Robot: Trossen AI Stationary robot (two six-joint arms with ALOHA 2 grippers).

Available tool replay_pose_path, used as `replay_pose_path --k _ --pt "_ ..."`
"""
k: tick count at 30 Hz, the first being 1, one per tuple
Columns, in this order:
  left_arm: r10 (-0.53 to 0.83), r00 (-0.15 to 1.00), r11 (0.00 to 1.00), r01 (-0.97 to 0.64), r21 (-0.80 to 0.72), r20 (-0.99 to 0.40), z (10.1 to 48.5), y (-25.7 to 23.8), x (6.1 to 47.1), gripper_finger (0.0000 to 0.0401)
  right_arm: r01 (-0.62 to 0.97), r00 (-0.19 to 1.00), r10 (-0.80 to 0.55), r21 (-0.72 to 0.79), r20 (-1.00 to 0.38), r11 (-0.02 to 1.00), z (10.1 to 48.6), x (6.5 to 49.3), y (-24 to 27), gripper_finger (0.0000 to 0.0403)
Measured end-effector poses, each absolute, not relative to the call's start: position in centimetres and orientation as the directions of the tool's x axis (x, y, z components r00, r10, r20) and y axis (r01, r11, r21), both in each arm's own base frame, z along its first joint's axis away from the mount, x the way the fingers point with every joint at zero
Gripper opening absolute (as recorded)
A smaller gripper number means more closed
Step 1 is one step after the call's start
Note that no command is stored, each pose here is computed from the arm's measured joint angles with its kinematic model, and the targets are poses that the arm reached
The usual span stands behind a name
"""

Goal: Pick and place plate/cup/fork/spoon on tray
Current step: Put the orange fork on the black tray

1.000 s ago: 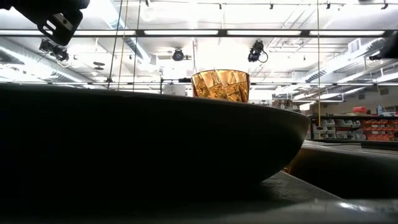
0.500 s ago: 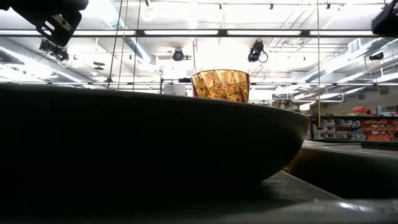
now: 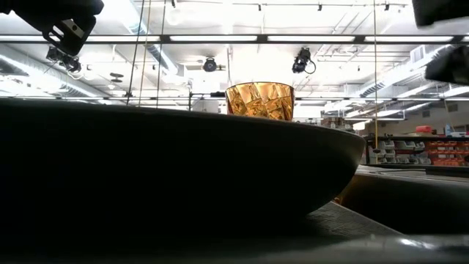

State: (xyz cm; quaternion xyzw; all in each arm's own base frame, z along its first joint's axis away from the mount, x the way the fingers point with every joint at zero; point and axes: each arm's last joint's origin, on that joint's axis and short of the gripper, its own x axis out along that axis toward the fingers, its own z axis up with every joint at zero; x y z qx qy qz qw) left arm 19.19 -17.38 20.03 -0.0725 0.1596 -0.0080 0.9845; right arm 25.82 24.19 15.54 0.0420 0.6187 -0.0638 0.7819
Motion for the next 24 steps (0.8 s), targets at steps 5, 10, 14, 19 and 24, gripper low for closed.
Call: replay_pose_path --k 5,10,14,19,24 --pt "-0.039 0.949 0.986 -0.014 -0.164 -0.314 20.0 -17.4 19.2 0.0009 0.159 0.222 -0.086 -0.051 -0.971 0.986 15.0 25.7 25.8 0.0189" --pt "-0.039 0.949 0.986 -0.014 -0.164 -0.314 20.0 -17.4 19.2 0.0009 0.175 0.172 -0.185 -0.155 -0.968 0.972 14.4 25.4 26.7 0.0188" --pt "-0.039 0.949 0.986 -0.014 -0.164 -0.314 20.0 -17.4 19.2 0.0009 0.183 0.165 -0.216 -0.185 -0.962 0.966 13.9 25.3 27.2 0.0188" --pt "-0.039 0.948 0.987 -0.014 -0.163 -0.315 20.0 -17.4 19.2 0.0009 0.198 0.157 -0.194 -0.161 -0.968 0.967 14.1 25.2 27.2 0.0182" --pt "-0.038 0.947 0.987 -0.014 -0.160 -0.318 20.0 -17.4 19.2 0.0009 0.184 0.119 -0.143 -0.120 -0.983 0.976 13.7 25.3 27.2 0.0155"
